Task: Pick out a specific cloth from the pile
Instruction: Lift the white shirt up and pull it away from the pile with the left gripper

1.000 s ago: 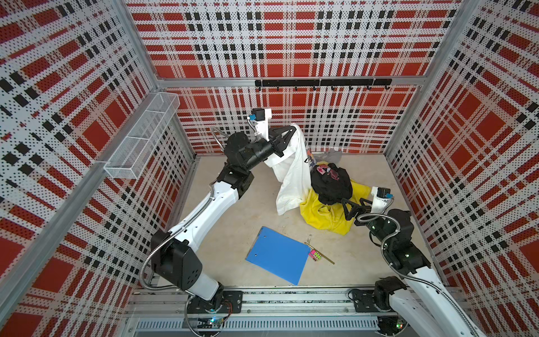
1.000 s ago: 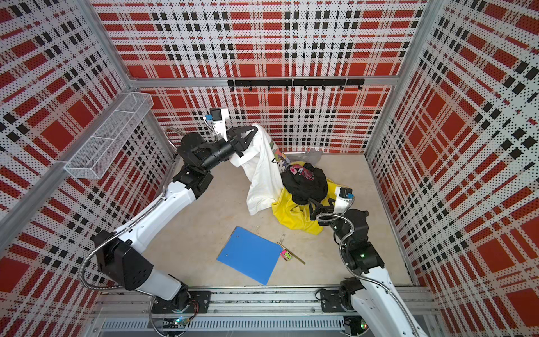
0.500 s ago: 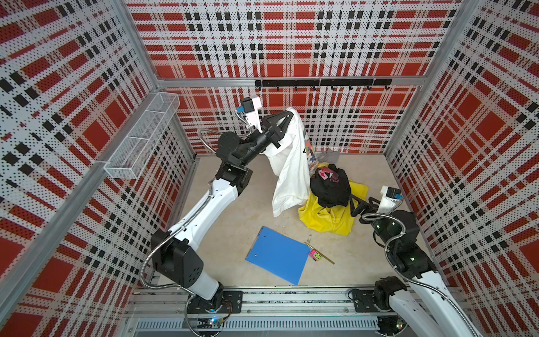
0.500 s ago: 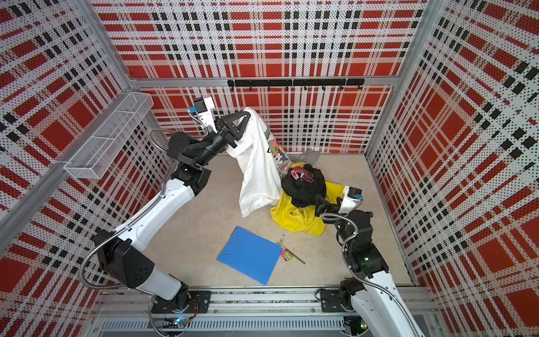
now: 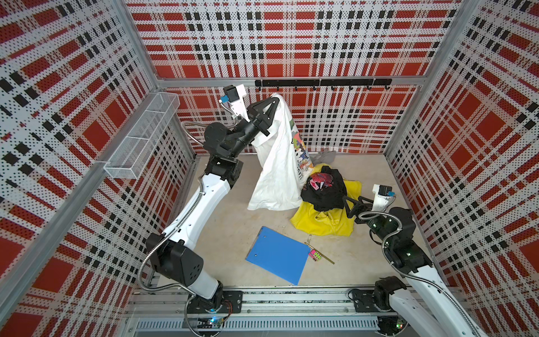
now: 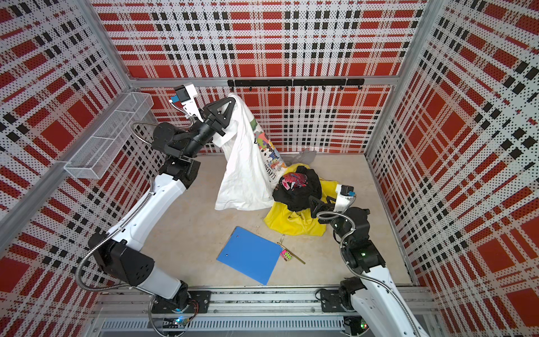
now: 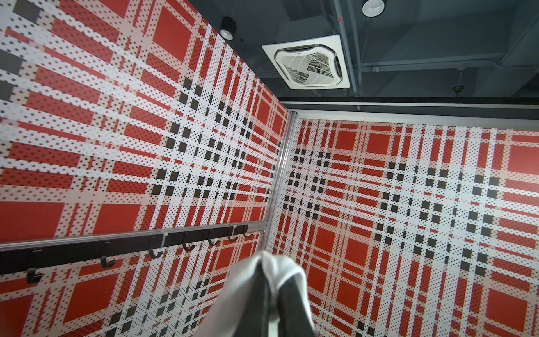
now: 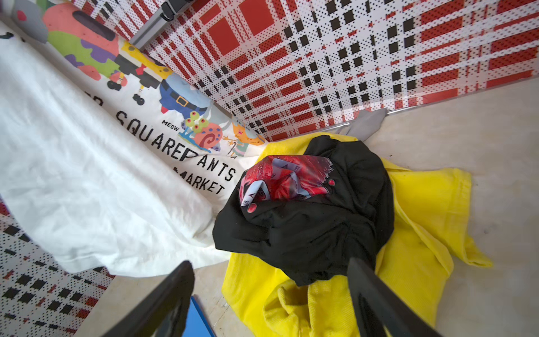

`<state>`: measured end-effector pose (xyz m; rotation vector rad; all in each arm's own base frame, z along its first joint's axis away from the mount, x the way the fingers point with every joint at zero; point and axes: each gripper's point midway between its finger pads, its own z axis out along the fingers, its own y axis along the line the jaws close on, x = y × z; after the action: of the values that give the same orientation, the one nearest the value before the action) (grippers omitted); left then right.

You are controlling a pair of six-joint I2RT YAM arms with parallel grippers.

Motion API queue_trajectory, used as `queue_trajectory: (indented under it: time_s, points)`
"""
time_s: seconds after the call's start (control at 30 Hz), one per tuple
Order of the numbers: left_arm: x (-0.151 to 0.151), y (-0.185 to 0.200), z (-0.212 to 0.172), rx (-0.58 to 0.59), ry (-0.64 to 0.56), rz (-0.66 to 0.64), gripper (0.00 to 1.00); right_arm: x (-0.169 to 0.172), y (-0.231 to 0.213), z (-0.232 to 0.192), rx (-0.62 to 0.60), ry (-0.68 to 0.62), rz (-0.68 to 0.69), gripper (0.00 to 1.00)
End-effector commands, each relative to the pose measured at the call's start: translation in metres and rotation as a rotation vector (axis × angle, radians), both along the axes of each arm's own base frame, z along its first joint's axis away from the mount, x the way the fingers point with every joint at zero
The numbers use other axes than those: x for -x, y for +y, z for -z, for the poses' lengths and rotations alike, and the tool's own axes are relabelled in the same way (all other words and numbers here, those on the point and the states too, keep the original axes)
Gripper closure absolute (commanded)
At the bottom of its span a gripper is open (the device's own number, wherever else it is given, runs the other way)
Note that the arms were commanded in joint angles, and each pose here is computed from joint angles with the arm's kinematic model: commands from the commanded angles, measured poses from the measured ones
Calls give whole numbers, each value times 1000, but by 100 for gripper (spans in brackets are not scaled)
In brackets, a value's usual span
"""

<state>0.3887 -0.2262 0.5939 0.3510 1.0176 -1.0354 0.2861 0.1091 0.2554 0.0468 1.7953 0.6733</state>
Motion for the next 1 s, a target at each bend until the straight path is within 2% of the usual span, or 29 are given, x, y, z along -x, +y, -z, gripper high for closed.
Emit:
queue_trajectory:
  time_s: [0.0,0.2,0.37,0.53,0.7,0.97]
  points:
    - [45,28,-60,44,-174,-71,100,-3,20,-2,-60,-30,-77,16]
    - [55,49,-71,21,-191,-147,100,-12,45,21,-23,18,-103,21]
    - [63,64,-74,16,-195,-179,100,-25,63,49,-25,85,-123,36]
    - [74,74,-77,10,-199,-201,100,-37,72,86,-18,167,-117,46]
    - [81,80,-73,-23,-185,-228,100,-45,67,120,29,252,-70,50]
    - [91,111,-62,-60,-162,-341,100,-54,52,156,93,347,33,51]
